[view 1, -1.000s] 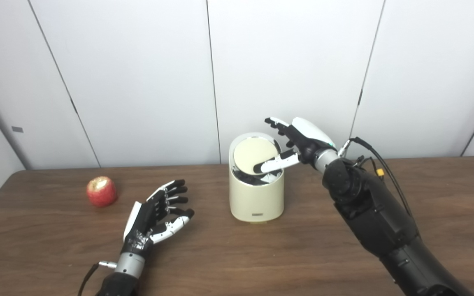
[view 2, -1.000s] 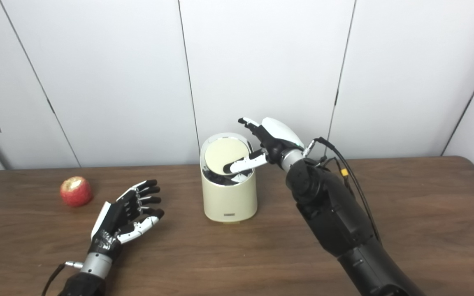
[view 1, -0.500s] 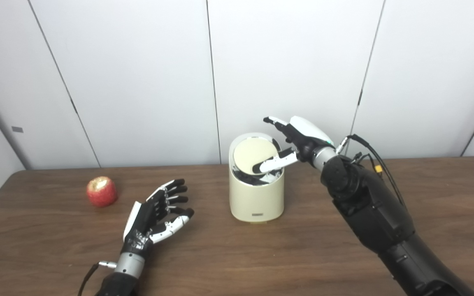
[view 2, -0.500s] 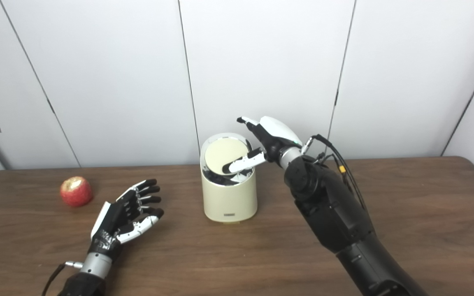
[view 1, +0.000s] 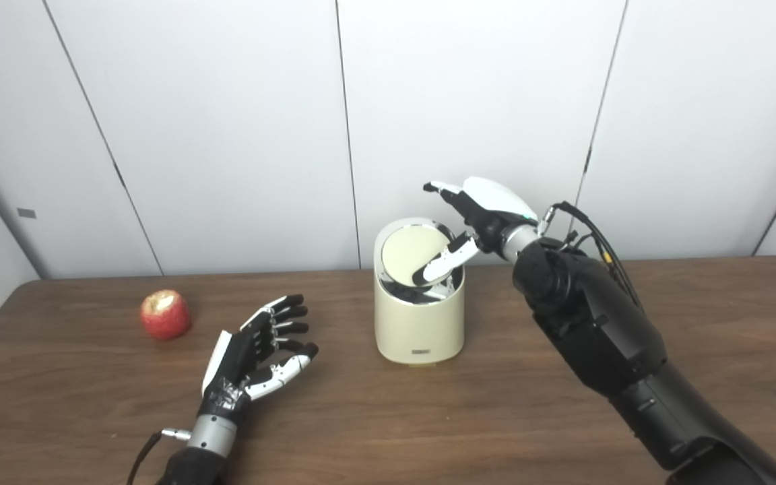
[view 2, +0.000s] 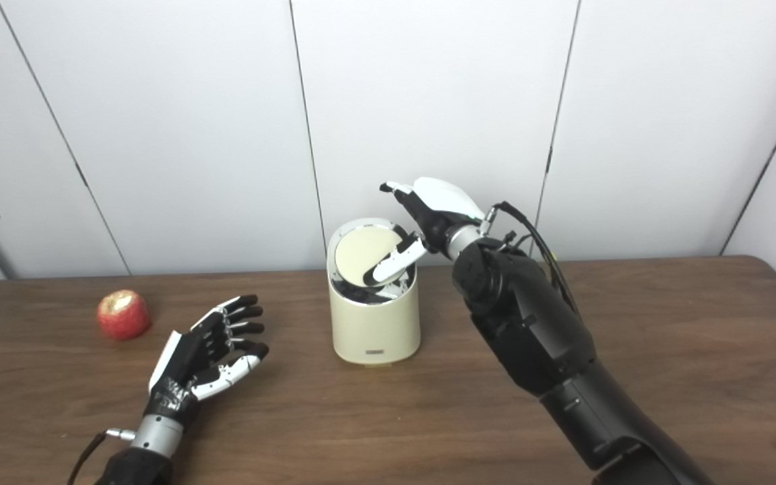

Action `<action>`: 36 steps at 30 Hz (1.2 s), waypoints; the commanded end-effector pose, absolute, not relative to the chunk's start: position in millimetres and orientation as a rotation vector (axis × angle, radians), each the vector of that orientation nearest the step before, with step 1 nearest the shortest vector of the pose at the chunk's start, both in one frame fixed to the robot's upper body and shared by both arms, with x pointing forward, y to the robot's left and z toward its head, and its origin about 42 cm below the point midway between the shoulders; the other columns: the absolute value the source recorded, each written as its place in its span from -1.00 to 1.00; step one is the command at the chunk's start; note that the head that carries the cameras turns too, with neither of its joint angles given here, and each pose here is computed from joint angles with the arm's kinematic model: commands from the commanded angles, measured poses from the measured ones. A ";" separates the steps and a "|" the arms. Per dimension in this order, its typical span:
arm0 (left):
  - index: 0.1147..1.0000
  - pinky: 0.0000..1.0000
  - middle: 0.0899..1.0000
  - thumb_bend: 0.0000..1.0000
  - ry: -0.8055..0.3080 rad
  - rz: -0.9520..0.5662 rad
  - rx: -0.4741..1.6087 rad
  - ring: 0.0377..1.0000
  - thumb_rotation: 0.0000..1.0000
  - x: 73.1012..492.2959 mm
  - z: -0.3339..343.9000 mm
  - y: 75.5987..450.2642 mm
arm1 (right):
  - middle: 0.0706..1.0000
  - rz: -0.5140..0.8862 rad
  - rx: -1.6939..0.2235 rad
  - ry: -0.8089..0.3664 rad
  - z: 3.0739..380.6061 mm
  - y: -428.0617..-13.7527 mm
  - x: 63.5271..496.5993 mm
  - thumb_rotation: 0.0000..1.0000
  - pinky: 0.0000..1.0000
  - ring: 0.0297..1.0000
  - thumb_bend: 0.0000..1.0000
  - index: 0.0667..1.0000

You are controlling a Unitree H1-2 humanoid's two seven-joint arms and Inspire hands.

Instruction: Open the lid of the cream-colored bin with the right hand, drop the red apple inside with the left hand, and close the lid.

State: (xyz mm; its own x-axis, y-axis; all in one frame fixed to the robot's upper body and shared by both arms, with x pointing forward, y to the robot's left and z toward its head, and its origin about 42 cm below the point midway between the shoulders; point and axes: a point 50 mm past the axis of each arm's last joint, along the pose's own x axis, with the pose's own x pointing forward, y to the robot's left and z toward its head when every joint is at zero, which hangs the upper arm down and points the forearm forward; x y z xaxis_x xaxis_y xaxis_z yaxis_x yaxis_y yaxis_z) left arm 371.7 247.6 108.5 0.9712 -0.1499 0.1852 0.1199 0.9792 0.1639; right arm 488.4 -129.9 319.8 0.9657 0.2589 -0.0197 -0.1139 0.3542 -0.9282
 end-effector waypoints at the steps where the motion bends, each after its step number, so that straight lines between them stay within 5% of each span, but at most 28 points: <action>1: 0.64 0.25 0.56 0.08 -0.023 -0.131 0.099 0.46 -0.84 327.5 48.5 236.8 | 0.88 0.217 -1.243 -0.093 317.0 -140.6 490.4 -0.62 0.42 0.75 0.67 0.82; 8: 0.64 0.25 0.58 0.08 -0.019 -0.138 0.106 0.47 -0.82 327.2 48.6 237.5 | 0.87 0.202 -1.144 -0.177 331.6 -144.0 479.9 -0.38 0.49 0.80 0.60 0.82; 12: 0.64 0.27 0.58 0.09 -0.018 -0.139 0.099 0.47 -0.81 327.2 48.7 237.8 | 0.75 0.154 -1.073 -0.261 339.5 -147.8 472.3 -0.35 0.30 0.64 0.61 0.73; 18: 0.64 0.29 0.59 0.09 -0.013 -0.132 0.087 0.48 -0.85 326.2 49.6 238.6 | 0.74 0.127 -0.898 -0.311 343.3 -163.4 462.0 -0.39 0.33 0.62 0.52 0.72; 22: 0.64 0.28 0.58 0.06 -0.019 -0.137 0.090 0.47 -0.92 326.2 49.3 240.3 | 0.68 0.108 -0.837 -0.326 333.2 -178.0 452.3 -0.42 0.23 0.56 0.43 0.71; 36: 0.64 0.26 0.58 0.08 -0.013 -0.140 0.098 0.46 -0.84 326.2 47.8 243.0 | 0.70 0.120 -0.623 -0.336 267.7 -208.1 407.4 -0.37 0.36 0.62 0.45 0.79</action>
